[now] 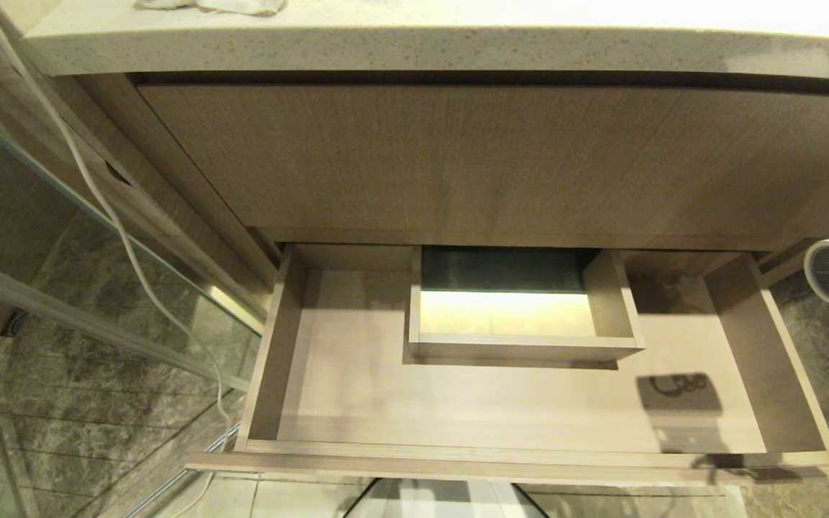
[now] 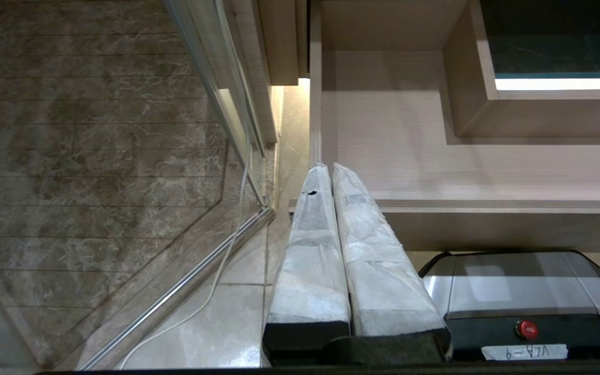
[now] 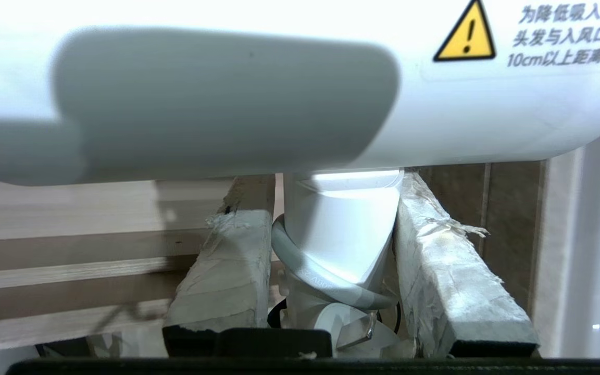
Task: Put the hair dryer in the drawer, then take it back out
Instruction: Place it on the countertop
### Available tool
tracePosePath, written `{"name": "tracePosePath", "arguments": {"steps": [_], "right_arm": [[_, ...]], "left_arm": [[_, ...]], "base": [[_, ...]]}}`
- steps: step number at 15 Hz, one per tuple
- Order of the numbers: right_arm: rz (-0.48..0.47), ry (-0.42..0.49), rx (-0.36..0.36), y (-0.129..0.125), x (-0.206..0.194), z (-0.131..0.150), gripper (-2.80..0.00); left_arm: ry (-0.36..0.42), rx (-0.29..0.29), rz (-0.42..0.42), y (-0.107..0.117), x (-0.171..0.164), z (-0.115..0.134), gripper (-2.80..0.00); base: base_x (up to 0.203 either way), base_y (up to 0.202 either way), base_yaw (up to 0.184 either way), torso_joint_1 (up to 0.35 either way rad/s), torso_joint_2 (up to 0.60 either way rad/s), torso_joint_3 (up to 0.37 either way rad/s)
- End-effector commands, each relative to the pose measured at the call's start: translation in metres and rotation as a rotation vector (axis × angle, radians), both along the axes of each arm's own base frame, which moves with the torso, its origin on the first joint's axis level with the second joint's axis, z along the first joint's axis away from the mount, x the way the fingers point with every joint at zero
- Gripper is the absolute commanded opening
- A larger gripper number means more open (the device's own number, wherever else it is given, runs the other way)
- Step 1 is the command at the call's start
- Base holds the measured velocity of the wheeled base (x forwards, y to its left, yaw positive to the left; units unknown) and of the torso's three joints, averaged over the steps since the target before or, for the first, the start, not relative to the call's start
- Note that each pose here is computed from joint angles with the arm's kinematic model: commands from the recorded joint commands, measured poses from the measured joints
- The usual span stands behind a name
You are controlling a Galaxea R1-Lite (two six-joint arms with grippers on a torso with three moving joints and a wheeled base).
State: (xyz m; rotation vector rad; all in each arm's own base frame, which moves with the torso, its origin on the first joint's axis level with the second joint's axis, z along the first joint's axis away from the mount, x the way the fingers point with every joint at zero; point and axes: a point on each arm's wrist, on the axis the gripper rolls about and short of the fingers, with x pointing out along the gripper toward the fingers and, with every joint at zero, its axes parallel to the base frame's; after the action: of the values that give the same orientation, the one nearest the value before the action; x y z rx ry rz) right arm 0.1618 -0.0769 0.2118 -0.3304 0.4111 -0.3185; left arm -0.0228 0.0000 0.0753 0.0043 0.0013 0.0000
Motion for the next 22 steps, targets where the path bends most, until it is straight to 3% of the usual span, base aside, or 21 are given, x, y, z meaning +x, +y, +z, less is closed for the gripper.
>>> {"name": "tracePosePath", "arguments": {"steps": [1, 6, 10, 20, 22], "right_arm": [[-0.007, -0.09, -0.046, 0.017, -0.036, 0.012, -2.8], [-0.029, -0.151, -0.077, 0.031, -0.066, 0.02, -2.8], [-0.043, -0.291, -0.146, 0.051, -0.109, 0.049, -2.8], [-0.054, -0.295, -0.094, 0.057, -0.12, 0.065, -2.8], [-0.118, -0.313, -0.108, 0.054, -0.118, 0.074, -2.8]], "left_arm": [[0.002, 0.0, 0.0, 0.0, 0.0, 0.0, -2.8], [0.0, 0.0, 0.0, 0.0, 0.0, 0.0, -2.8], [0.002, 0.0, 0.0, 0.0, 0.0, 0.0, -2.8], [0.002, 0.0, 0.0, 0.0, 0.0, 0.0, -2.8], [0.002, 0.0, 0.0, 0.0, 0.0, 0.0, -2.8]], "base": [[0.0, 0.0, 0.0, 0.0, 0.0, 0.0], [0.0, 0.0, 0.0, 0.0, 0.0, 0.0], [0.0, 0.0, 0.0, 0.0, 0.0, 0.0], [0.0, 0.0, 0.0, 0.0, 0.0, 0.0], [0.0, 0.0, 0.0, 0.0, 0.0, 0.0]]}}
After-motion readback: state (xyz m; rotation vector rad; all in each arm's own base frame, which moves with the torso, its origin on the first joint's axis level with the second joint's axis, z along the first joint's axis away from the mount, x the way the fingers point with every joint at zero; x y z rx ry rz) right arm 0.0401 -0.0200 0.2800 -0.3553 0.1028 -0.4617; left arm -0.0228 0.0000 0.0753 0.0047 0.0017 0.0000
